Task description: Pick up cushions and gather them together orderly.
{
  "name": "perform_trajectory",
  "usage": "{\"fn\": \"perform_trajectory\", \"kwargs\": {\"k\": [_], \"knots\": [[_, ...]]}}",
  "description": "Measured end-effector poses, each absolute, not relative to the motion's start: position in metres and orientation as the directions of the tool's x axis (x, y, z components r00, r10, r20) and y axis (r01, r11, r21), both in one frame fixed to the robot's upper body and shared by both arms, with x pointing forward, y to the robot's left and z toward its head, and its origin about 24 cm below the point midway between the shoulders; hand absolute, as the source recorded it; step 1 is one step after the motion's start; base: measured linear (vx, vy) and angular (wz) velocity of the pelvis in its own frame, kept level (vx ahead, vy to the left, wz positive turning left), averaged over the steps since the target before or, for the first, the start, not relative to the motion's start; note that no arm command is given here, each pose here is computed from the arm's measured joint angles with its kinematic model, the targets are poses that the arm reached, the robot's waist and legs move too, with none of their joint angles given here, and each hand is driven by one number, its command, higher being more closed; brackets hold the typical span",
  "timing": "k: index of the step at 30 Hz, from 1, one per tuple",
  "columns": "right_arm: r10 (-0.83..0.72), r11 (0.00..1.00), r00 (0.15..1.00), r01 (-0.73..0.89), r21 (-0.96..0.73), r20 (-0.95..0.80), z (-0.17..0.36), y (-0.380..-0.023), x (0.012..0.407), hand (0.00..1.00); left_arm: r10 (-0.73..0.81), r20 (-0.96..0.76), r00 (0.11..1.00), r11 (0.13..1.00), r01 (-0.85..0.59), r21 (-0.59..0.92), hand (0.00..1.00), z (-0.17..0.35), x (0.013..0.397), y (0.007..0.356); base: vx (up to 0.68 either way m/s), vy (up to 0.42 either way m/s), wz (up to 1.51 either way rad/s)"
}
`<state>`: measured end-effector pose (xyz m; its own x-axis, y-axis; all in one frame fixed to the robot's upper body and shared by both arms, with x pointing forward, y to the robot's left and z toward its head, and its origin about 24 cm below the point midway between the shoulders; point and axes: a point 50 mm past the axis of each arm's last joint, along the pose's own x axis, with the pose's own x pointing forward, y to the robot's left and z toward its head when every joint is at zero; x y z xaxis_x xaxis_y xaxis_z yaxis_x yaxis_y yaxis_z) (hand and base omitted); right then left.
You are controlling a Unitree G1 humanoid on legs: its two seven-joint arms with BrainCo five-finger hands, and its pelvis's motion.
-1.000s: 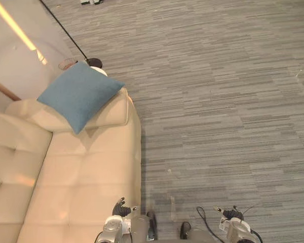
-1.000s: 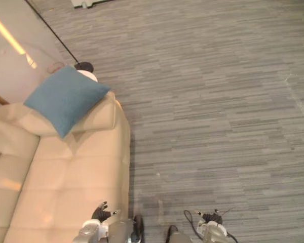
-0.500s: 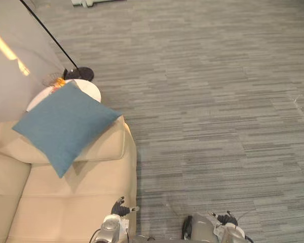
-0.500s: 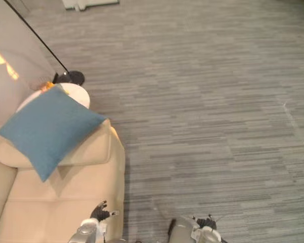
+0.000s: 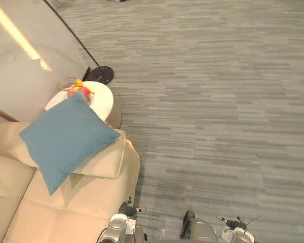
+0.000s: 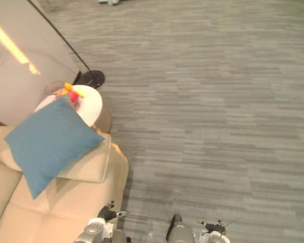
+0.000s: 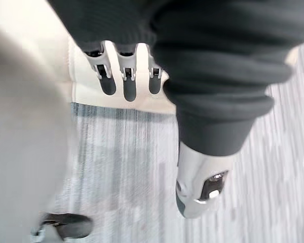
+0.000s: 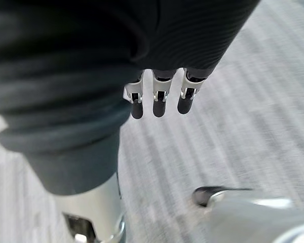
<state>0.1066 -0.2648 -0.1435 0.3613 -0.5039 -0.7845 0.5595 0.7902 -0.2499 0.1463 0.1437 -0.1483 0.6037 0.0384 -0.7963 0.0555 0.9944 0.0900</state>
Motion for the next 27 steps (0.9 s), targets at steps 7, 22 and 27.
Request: {"fn": "perform_trajectory", "kwargs": {"k": [7,22,27], "knots": [[-0.485,0.813,0.376,0.527,-0.248,-0.789,-0.145,-0.262,0.105,0.00,0.063,-0.808,0.586,0.994,0.036,0.104,0.00,-0.151,0.140,0.155,0.31,0.078,0.38],[-0.429,0.825,0.364,0.531,-0.194,-0.826,-0.153,-0.240,0.100,0.00,0.048,-0.809,0.586,0.993,0.061,0.103,0.00,-0.151,0.142,0.148,0.32,-0.176,0.77],[-0.420,0.837,0.370,0.510,-0.197,-0.829,-0.153,-0.238,0.100,0.00,0.050,-0.791,0.610,0.992,0.059,0.109,0.00,-0.147,0.150,0.149,0.08,-0.134,1.01]]}}
